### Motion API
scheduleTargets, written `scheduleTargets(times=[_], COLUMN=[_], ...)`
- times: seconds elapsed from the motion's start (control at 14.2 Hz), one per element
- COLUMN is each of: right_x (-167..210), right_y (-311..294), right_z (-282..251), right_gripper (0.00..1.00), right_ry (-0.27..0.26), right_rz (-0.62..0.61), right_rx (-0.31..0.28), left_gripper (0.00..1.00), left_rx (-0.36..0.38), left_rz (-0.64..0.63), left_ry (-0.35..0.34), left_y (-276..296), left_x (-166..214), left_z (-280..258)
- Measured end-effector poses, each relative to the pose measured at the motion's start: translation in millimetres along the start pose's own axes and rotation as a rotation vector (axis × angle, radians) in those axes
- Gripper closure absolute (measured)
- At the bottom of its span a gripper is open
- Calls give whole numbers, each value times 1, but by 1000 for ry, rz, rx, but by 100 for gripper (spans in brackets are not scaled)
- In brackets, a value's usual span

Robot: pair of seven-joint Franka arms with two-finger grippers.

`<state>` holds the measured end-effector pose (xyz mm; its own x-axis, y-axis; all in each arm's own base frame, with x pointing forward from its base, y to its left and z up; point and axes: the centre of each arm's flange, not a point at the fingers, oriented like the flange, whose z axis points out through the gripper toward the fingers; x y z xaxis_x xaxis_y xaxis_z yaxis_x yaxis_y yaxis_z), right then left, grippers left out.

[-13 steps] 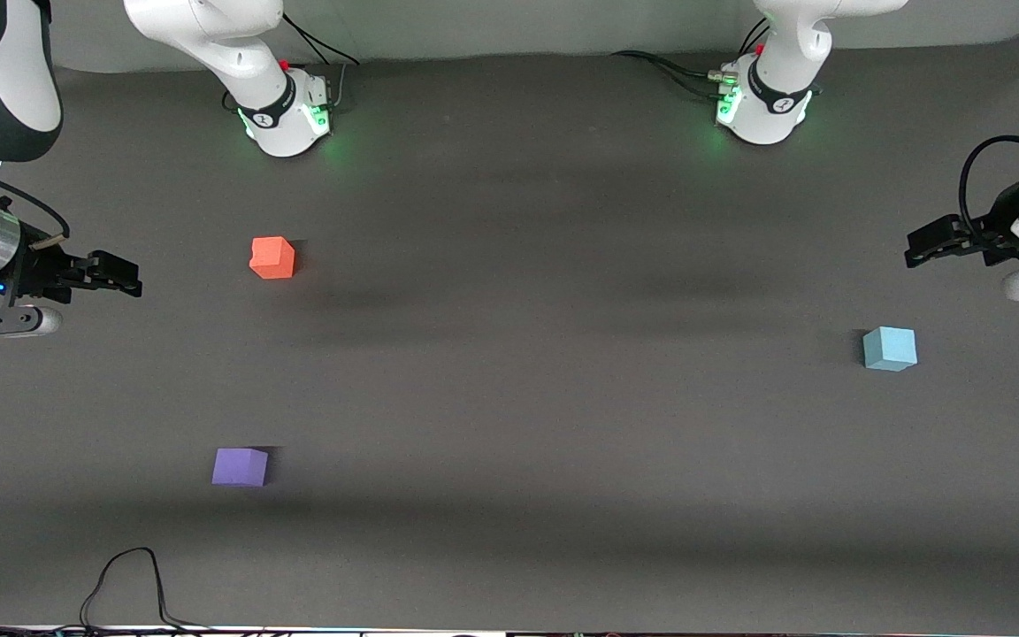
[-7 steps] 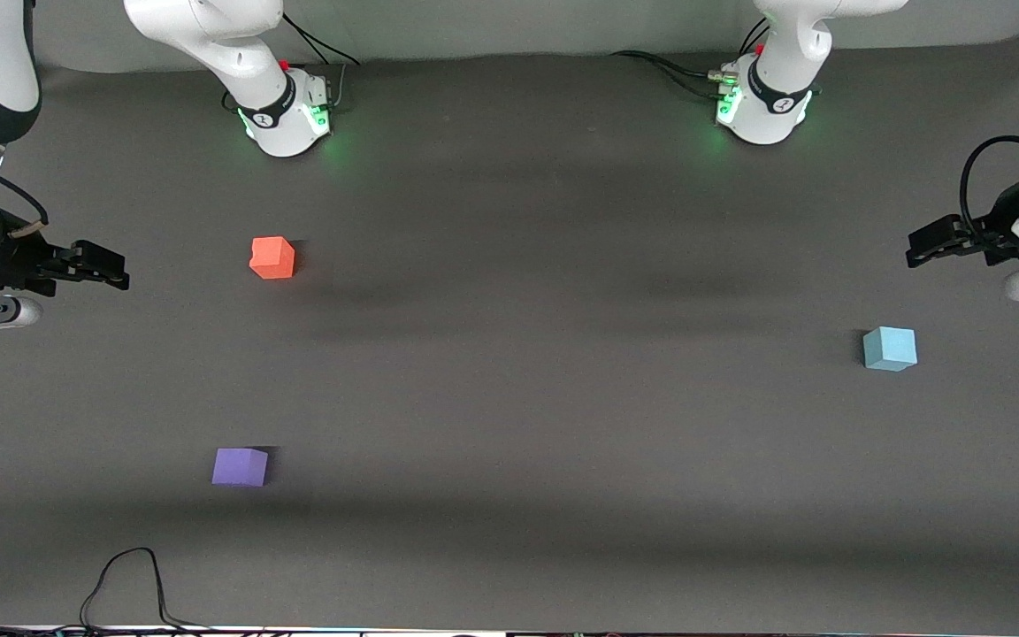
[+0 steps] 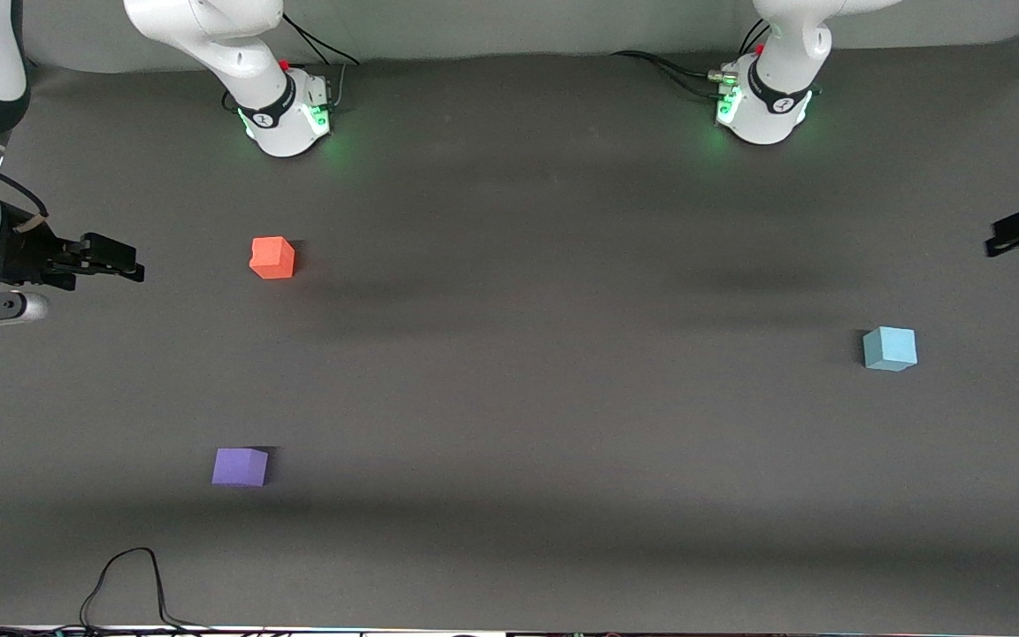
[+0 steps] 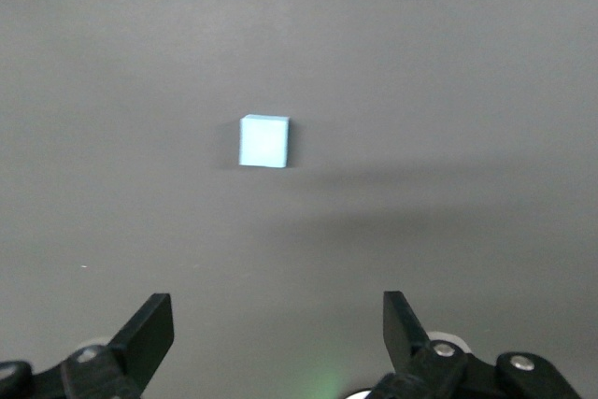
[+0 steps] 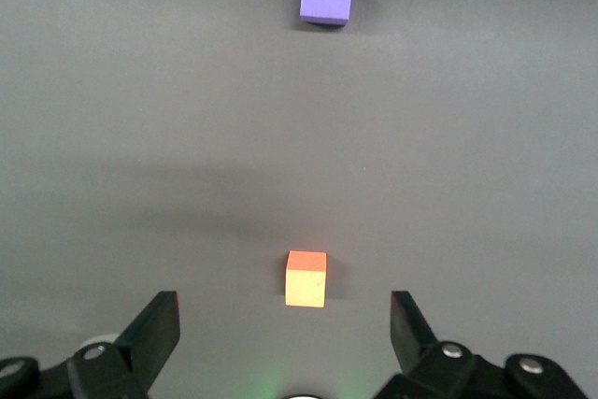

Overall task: Place blue block between orange and purple blocks
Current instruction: 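Move the left gripper toward the light blue cube, then lower the left gripper and grasp the light blue cube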

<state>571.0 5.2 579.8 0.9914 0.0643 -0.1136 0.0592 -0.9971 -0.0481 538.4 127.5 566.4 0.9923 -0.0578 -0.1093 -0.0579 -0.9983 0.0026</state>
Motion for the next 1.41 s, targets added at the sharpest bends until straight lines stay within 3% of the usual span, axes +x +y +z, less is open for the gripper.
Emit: scheduleTargets(times=[0.21,0.49,1.41], right_x=[0,-1,5], right_y=[4,3,1], right_z=[-3,-1,8], right_gripper=[0,0,0], right_ry=[3,-9,-24], right_rz=[7,6,-26], right_rx=[0,4,8], left_gripper=[0,0,0], left_rx=[-3,11,55], left_rz=[11,37,96], left_ry=[12,49,161], left_y=[-32,-22,-7], left_x=[-10,2,48], left_z=[14,56,335])
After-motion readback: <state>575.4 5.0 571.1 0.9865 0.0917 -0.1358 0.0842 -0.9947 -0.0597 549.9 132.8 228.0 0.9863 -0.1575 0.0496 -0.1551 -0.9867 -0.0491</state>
